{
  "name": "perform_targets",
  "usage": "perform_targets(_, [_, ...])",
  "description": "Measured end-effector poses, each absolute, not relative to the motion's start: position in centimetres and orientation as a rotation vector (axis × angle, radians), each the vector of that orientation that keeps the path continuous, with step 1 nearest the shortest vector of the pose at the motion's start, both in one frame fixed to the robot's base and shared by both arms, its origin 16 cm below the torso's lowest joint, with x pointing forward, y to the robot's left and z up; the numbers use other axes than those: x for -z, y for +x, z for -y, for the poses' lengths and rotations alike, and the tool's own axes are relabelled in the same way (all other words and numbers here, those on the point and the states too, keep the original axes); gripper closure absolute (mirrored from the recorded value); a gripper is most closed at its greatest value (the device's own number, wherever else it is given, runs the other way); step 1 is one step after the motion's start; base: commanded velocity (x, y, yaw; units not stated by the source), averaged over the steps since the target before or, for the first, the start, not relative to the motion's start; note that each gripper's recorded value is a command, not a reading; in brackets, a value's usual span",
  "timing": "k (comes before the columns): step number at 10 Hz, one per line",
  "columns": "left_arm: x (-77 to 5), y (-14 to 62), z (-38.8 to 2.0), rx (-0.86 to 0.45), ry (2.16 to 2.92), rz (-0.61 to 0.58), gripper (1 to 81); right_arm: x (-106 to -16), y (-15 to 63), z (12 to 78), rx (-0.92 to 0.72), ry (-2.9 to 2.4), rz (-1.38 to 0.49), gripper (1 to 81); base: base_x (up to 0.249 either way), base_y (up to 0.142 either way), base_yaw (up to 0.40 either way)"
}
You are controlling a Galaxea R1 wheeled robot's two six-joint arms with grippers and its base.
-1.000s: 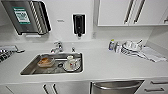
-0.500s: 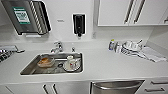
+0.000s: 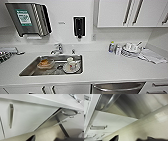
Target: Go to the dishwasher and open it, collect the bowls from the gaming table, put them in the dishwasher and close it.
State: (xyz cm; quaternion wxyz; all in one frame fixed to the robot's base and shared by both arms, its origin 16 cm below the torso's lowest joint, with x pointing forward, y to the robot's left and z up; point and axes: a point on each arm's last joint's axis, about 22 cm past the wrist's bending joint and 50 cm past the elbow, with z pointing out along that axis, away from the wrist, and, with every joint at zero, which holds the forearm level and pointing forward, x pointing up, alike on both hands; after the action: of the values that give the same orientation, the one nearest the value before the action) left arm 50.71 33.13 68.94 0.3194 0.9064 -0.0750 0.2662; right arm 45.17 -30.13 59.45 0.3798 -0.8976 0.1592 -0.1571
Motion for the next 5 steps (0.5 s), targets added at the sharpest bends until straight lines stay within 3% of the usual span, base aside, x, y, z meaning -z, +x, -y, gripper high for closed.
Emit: perform_targets(5, [-69.3, 54.1, -31.6, -0.803, 2.338, 0.295, 1.0, -58.9, 49.2, 31.2, 0.44, -2.245, -0.496, 1.0, 0.0, 0.0, 0.0])
